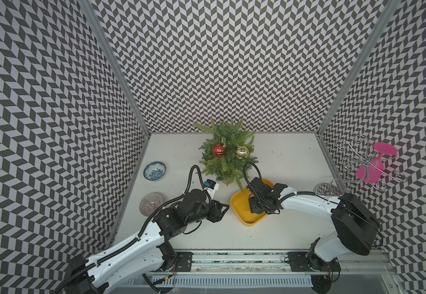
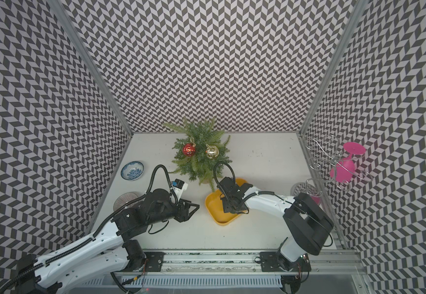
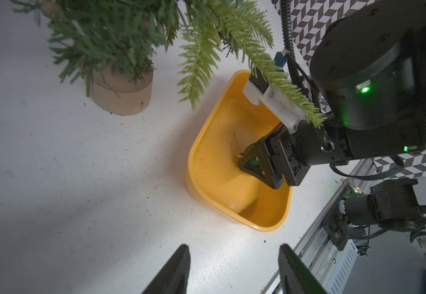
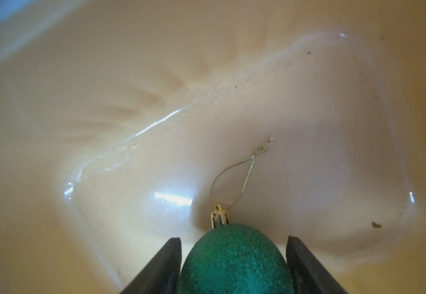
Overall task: Decorate the small christmas tree with ornaments
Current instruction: Pick up an ornament from the container, then hang an ornament on the christmas tree.
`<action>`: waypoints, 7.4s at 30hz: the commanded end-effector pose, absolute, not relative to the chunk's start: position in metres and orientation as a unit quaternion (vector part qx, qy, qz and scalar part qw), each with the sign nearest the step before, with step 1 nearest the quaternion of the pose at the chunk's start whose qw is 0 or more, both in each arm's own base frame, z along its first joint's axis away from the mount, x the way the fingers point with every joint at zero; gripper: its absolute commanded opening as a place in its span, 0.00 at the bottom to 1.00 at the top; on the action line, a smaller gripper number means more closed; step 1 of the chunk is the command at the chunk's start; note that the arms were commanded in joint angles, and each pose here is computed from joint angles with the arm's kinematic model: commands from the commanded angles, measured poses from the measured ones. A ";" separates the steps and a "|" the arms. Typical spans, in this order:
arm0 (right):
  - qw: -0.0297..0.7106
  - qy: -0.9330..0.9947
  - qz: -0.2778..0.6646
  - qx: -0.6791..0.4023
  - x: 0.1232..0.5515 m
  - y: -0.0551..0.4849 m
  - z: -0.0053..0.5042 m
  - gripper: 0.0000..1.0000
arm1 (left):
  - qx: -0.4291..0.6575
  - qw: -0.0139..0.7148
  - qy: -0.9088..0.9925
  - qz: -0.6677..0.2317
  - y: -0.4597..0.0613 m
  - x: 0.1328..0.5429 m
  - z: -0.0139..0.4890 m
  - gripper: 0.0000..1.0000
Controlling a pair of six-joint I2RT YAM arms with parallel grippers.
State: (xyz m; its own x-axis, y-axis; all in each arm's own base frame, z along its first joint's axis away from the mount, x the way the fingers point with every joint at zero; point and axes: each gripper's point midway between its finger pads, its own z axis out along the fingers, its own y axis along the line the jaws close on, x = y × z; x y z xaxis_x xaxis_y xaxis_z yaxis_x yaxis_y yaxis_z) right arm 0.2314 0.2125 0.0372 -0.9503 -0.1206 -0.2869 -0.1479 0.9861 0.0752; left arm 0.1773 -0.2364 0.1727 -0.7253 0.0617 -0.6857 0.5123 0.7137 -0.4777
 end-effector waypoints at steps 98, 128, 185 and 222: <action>0.334 0.790 0.469 -0.213 0.210 0.350 0.401 0.59 | 0.185 0.495 0.693 -0.490 -0.237 0.200 0.339 0.59; 0.318 0.799 0.464 -0.211 0.214 0.364 0.388 0.58 | 0.173 0.523 0.713 -0.434 -0.215 0.214 0.330 0.00; 0.316 0.819 0.435 -0.197 0.244 0.399 0.380 0.58 | 0.123 0.567 0.732 -0.356 -0.168 0.243 0.345 0.00; 0.338 0.841 0.381 -0.180 0.258 0.386 0.354 0.58 | 0.124 0.561 0.746 -0.337 -0.170 0.256 0.330 0.00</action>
State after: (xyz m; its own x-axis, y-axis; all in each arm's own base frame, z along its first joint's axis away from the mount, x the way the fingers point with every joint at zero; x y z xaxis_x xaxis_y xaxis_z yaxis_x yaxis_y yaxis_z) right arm 0.2593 0.3893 0.3414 -0.7319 -0.0733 -0.6775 -0.5485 0.6532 0.5219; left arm 0.2576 -0.1703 0.3246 -0.3644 -0.1929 -0.9110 0.5485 0.7462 -0.3774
